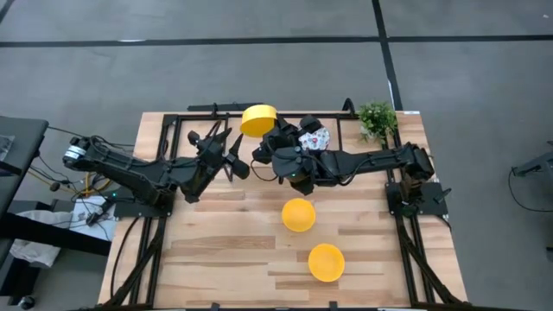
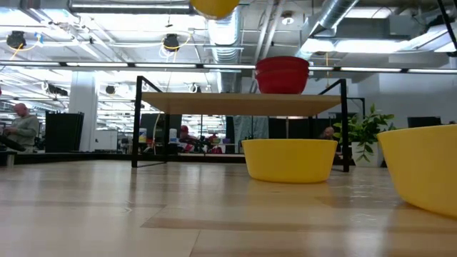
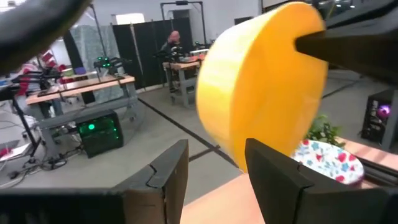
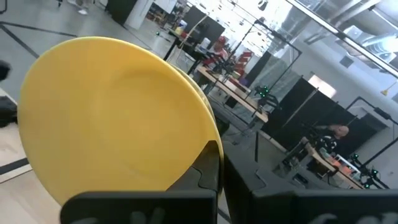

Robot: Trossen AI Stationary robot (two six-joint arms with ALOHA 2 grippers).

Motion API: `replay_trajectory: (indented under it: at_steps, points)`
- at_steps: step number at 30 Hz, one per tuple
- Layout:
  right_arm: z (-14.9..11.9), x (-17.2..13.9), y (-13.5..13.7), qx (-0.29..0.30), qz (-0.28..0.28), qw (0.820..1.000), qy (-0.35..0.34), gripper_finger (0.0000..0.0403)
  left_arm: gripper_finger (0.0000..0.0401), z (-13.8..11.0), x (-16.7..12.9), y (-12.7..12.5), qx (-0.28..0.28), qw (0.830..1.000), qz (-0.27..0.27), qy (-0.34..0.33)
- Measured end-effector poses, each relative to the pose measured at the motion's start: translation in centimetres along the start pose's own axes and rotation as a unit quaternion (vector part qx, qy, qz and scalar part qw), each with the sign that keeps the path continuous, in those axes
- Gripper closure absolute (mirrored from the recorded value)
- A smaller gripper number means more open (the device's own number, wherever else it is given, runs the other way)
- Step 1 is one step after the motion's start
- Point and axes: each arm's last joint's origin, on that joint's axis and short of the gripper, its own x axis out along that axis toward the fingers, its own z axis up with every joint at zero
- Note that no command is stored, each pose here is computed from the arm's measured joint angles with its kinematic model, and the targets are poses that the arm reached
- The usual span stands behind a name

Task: Pick & Place Mini bowls
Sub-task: Put the right yellow bowl on the shelf

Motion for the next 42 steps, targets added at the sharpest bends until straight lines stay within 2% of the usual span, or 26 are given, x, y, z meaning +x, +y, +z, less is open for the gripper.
replay_trajectory:
  at_steps: [5,9,16,20,26,36,42]
  points:
    - [0.1,-0.5,0.1,0.0,0.007,1.0,-0.004,0.0403,0.0242,0.0,0.6,0.3,-0.001,1.0,0.009,0.001]
    - [0.1,-0.6,0.3,0.0,0.029,0.999,-0.013,0.0403,0.0242,0.0,0.9,0.2,-0.005,1.0,-0.024,-0.006]
    - [0.1,-0.5,0.3,0.0,0.029,0.999,-0.013,0.0403,0.0244,0.0,1.1,0.2,-0.007,1.0,-0.021,-0.006]
    - [0.1,-0.5,0.3,0.0,0.029,0.999,-0.013,0.0403,0.0277,0.0,1.1,0.3,-0.01,1.0,-0.017,-0.005]
    - [0.1,-0.6,0.3,0.002,0.027,1.0,-0.012,0.0403,0.0384,0.1,1.1,0.4,-0.019,1.0,-0.005,-0.005]
    - [0.1,-0.6,0.3,-0.007,0.025,1.0,-0.011,0.04,0.0392,0.0,1.4,0.5,-0.038,0.999,-0.01,-0.005]
    - [0.1,-1.0,0.4,-0.059,0.033,0.998,-0.018,0.0365,0.0394,0.0,1.4,0.4,-0.038,0.999,-0.017,-0.006]
